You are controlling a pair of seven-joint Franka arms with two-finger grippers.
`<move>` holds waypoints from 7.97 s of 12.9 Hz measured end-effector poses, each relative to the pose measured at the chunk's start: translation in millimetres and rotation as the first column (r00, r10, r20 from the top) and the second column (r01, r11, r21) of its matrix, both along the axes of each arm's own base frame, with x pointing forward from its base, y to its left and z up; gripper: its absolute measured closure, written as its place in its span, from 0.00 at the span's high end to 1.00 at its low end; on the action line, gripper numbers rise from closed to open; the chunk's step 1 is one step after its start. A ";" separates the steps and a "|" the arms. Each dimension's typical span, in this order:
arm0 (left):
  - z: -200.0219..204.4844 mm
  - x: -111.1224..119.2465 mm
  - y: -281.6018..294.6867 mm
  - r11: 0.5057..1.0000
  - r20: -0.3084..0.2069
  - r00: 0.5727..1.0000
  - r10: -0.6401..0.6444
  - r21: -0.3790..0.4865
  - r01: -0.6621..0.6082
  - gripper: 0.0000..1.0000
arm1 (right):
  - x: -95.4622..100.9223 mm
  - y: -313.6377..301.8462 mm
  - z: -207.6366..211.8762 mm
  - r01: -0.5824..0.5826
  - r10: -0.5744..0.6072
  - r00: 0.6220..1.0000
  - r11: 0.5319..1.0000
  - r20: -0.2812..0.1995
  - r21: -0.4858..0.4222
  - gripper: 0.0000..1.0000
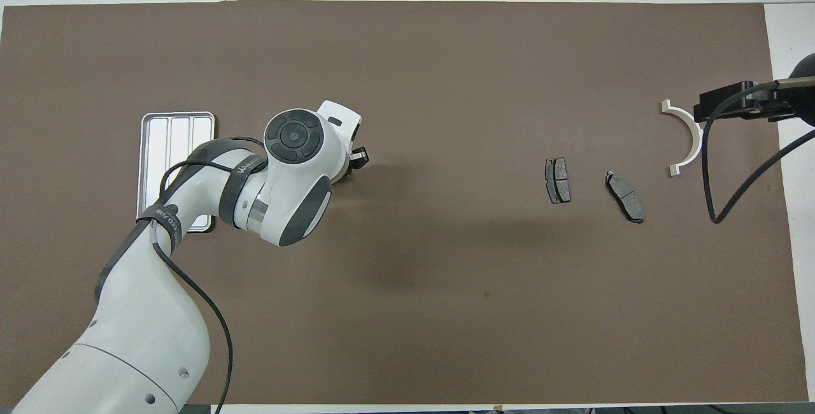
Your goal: Pick bearing gear from pile to tray
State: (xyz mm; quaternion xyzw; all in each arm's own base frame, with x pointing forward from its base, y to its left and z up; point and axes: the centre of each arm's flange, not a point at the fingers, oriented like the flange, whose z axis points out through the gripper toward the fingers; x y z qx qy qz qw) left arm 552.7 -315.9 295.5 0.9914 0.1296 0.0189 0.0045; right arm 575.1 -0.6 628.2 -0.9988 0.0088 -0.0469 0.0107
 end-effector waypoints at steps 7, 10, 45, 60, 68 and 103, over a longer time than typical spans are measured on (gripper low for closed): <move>42.8 30.0 69.6 1.000 0.018 1.000 -0.004 0.017 0.003 0.23 | 0.0 0.4 -0.2 -0.001 0.001 1.000 1.000 0.000 0.000 1.00; 81.3 52.6 191.8 0.995 0.028 0.996 -0.090 0.035 0.089 0.23 | 0.0 0.5 -0.2 -0.001 0.001 1.000 1.000 0.000 0.000 1.00; 142.7 51.9 312.2 0.983 0.042 0.983 -0.176 0.057 0.174 1.00 | 0.8 4.1 -9.2 -0.007 0.007 1.000 1.000 -0.018 0.000 1.00; 331.8 -0.7 301.9 0.986 0.006 0.986 -0.167 -0.001 0.167 1.00 | 0.6 4.6 -8.8 -0.008 0.008 1.000 1.000 -0.018 0.000 1.00; 350.5 -0.4 288.8 0.982 0.029 0.981 -0.191 0.002 0.191 1.00 | 0.6 4.7 -8.8 -0.008 0.008 1.000 1.000 -0.018 0.000 1.00; 327.5 -24.7 293.3 0.982 -0.088 0.978 -0.188 0.000 0.189 1.00 | -1.0 4.7 -4.9 -0.008 0.008 1.000 1.000 -0.011 0.000 1.00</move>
